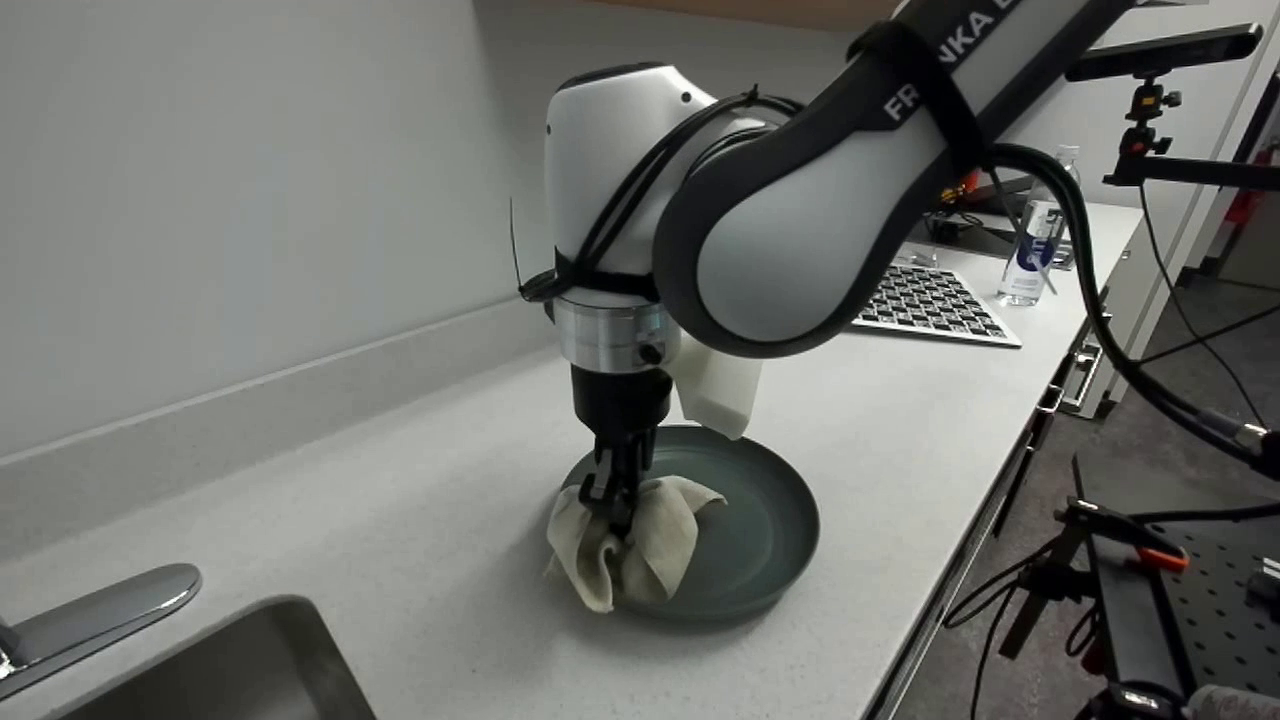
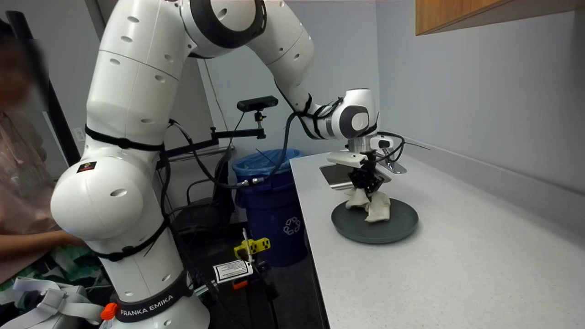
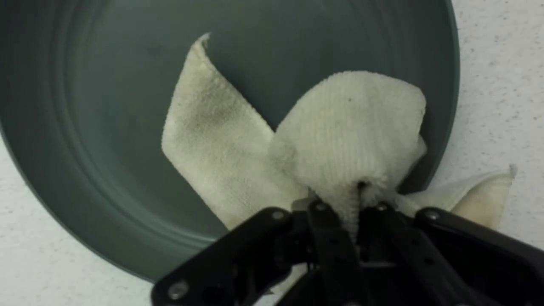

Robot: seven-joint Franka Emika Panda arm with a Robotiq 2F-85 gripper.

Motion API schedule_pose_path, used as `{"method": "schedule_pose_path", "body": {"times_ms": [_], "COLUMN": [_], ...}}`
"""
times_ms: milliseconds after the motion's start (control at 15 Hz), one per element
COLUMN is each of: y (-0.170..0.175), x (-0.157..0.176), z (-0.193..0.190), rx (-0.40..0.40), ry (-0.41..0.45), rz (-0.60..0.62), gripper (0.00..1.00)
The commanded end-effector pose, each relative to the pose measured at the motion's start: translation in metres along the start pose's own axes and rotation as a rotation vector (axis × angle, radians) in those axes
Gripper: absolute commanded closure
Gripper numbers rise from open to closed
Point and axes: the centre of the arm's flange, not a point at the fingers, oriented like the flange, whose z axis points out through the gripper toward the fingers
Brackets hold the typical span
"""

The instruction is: Use the white towel to wipe the the plate

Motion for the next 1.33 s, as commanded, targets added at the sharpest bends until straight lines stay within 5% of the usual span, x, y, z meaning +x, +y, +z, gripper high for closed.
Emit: {"method": "schedule_pose_path", "body": {"times_ms": [0,867,1267], "y": [-0.006,0.039,0.066], "x": [0.004,-0.064,-0.066], "z": [-0.007,-0.003,0.004], "rx": [0.072,0.039,-0.048], "ry": [0.018,-0.108,-0.127], "rz": [-0.028,0.060,0.088], "gripper": [0.97,0.97,0.97]}}
